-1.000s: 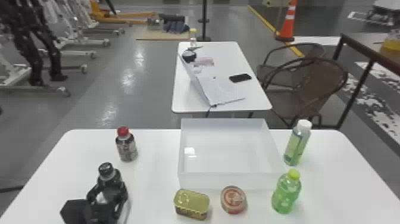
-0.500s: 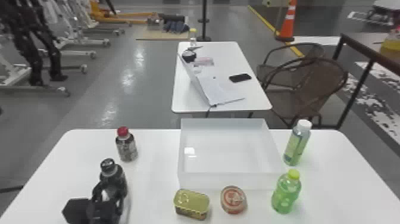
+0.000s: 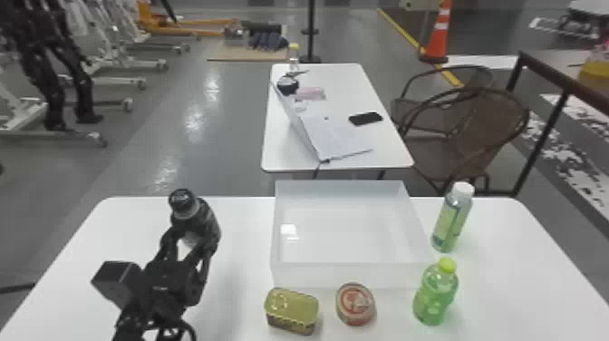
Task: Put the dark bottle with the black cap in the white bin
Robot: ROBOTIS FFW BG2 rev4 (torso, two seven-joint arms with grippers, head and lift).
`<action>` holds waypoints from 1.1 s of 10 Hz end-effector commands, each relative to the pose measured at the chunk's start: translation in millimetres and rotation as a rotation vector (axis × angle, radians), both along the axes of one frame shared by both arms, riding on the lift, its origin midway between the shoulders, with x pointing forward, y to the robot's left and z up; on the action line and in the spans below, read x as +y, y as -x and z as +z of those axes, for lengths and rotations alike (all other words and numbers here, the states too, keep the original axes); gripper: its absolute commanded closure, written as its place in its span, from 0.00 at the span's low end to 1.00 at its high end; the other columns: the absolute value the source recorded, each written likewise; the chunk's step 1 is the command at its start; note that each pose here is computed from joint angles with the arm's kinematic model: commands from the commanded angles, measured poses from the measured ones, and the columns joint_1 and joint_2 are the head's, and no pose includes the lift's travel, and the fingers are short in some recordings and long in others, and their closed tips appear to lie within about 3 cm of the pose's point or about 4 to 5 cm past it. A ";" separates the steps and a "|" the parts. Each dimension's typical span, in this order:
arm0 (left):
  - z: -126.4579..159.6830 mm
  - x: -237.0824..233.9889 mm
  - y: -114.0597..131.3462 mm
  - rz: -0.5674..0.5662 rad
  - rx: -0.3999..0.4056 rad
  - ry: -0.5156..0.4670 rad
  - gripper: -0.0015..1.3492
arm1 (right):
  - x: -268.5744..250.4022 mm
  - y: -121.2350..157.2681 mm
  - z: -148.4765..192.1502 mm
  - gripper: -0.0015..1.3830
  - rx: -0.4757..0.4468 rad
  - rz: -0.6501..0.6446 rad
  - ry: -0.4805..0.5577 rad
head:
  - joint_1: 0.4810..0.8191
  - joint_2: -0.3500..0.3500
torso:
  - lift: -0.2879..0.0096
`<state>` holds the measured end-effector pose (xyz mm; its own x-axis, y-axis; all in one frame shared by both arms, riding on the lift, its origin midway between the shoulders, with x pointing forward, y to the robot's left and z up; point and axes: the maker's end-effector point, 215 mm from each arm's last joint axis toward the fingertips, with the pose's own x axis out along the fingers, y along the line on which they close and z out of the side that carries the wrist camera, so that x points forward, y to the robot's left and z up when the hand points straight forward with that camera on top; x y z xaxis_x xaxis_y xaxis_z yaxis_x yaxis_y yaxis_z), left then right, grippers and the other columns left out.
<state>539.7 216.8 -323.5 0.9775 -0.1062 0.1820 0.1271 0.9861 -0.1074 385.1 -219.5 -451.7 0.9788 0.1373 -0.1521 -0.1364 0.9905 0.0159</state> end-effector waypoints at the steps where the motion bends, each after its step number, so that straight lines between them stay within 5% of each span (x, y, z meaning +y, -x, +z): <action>1: 17.5 -34.0 -23.3 -0.099 -0.014 0.025 0.70 | -0.5 -0.5 -2.1 0.07 0.003 0.000 -0.003 | 0.20 0.50 | 0.63; 5: 14.3 -131.6 -65.4 -0.331 -0.004 0.064 0.70 | -0.6 -1.1 -3.2 0.07 0.005 0.000 -0.006 | 0.20 0.50 | 0.63; 10: -63.0 -192.4 -71.0 -0.497 0.192 0.056 0.70 | -0.4 -1.4 -4.8 0.07 0.003 -0.003 -0.013 | 0.20 0.50 | 0.63; 11: -70.7 -193.3 -70.3 -0.500 0.219 0.056 0.60 | -0.1 -1.5 -4.4 0.07 0.002 -0.003 -0.014 | 0.20 0.50 | 0.63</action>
<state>610.6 25.7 -389.0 0.8277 -0.5610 0.0140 0.5492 0.8048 -0.2252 386.4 -219.9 -456.4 0.9787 0.1364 -0.1533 -0.1334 0.9906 0.0298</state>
